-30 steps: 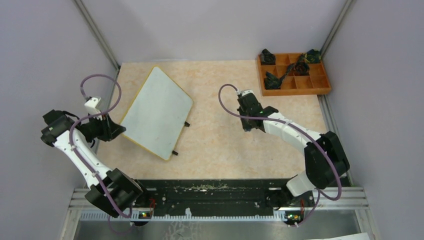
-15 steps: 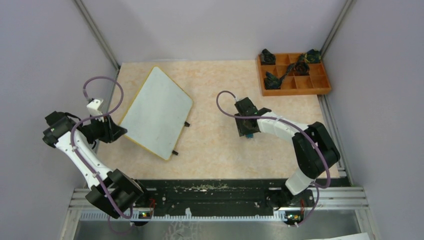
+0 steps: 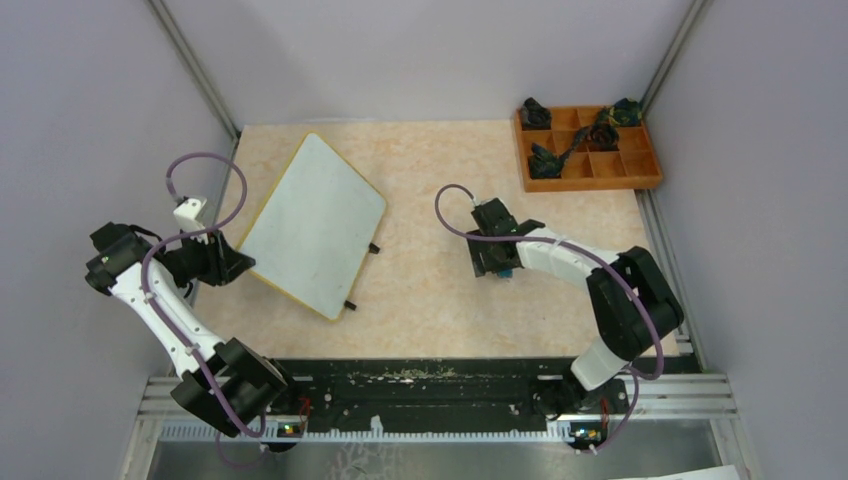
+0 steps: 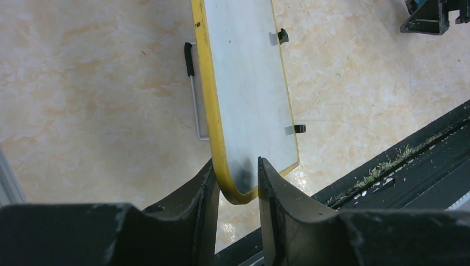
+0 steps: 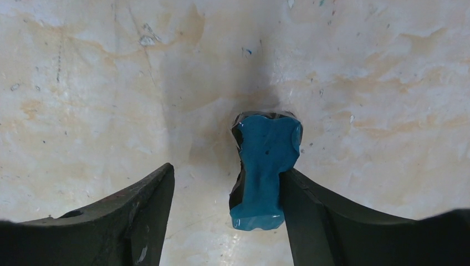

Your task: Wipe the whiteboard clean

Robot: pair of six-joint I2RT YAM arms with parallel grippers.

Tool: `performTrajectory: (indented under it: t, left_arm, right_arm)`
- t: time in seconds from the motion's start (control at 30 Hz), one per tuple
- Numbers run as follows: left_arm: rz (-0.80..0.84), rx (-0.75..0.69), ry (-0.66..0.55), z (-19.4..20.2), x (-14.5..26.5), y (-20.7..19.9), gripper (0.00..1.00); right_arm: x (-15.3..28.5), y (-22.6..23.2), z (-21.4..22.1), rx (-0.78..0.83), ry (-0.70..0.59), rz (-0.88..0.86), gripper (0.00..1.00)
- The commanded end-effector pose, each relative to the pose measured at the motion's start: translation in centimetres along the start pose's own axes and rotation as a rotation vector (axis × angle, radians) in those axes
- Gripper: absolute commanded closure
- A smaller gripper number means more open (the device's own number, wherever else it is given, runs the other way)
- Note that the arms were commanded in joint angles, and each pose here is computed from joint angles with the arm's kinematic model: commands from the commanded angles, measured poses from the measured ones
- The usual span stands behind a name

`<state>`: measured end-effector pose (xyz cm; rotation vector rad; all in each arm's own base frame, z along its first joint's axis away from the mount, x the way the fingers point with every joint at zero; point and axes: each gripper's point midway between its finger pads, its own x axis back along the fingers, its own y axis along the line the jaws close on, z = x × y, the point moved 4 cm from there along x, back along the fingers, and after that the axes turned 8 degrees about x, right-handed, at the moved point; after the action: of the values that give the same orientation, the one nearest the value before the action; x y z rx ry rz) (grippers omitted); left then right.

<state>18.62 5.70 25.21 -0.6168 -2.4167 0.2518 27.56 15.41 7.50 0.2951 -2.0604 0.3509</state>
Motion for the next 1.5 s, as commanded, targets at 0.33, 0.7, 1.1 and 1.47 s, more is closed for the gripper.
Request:
performTrajectory:
  t: [0.33,0.7,1.1,1.47]
  left_arm:
    - [0.005,-0.029,-0.046,-1.5,0.6,-1.1,0.40]
    - [-0.032,-0.043,-0.050,-1.5,1.1,-1.5,0.35]
    - [-0.069,-0.030,-0.120,-3.4,0.9,0.0,0.32]
    - [0.108,0.014,-0.246,-7.9,1.7,-1.6,0.30]
  right_arm:
    - [0.2,0.6,0.8,-0.062,-0.043,-0.071,0.34]
    - [-1.7,-0.4,2.4,-0.049,0.044,0.175,0.33]
    - [0.5,-0.5,0.1,-0.085,-0.066,0.151,0.32]
    - [0.7,-0.5,0.2,-0.076,-0.070,0.145,0.32]
